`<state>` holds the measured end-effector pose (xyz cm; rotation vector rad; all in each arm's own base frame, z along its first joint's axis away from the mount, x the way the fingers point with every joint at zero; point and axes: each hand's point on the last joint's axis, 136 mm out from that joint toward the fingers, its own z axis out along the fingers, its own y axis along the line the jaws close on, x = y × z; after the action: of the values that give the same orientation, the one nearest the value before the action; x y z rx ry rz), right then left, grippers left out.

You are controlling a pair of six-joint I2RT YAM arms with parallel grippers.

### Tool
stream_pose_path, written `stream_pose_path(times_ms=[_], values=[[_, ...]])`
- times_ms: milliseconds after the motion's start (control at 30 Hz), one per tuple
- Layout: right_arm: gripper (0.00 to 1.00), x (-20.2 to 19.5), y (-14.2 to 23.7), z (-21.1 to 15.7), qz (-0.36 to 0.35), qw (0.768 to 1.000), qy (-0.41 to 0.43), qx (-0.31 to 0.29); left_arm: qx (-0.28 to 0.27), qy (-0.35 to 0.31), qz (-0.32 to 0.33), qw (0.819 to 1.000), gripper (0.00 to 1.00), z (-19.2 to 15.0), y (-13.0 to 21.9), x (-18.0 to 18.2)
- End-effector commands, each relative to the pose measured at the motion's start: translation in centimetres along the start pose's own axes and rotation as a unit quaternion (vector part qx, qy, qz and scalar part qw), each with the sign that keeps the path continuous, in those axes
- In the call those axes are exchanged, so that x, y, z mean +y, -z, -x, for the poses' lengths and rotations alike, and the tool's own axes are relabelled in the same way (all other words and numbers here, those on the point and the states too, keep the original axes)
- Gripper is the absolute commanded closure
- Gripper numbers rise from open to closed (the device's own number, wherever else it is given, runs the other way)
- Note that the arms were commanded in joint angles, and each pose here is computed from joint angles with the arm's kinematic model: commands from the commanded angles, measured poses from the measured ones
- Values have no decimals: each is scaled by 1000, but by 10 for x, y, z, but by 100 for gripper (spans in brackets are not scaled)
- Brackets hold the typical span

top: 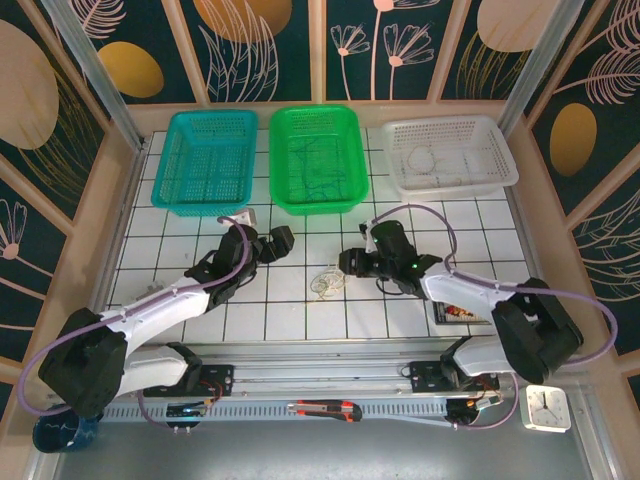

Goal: Untangle the cables

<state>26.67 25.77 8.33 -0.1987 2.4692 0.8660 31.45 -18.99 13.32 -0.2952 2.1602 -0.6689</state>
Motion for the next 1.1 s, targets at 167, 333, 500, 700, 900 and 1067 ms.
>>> stream_pose_path(times_ms=[167, 333, 500, 700, 900, 1067], values=[[100, 49, 10, 85, 43, 995, 58, -65, 7, 11, -40, 999, 1, 4, -4, -16], [100, 63, 16, 114, 65, 992, 68, -81, 15, 1, -55, 998, 1, 3, -6, -21], [100, 62, 13, 118, 68, 992, 66, -79, 28, -10, -66, 997, 1, -1, -9, -26], [100, 54, 11, 109, 66, 993, 51, -78, 32, -14, -67, 997, 1, -2, -11, -26], [100, 27, 13, 84, 30, 996, 31, -78, 39, -10, -74, 996, 1, -4, -12, -28], [94, -3, 10, 58, -9, 997, 17, -73, 48, -6, -81, 996, 1, -8, -14, -30]])
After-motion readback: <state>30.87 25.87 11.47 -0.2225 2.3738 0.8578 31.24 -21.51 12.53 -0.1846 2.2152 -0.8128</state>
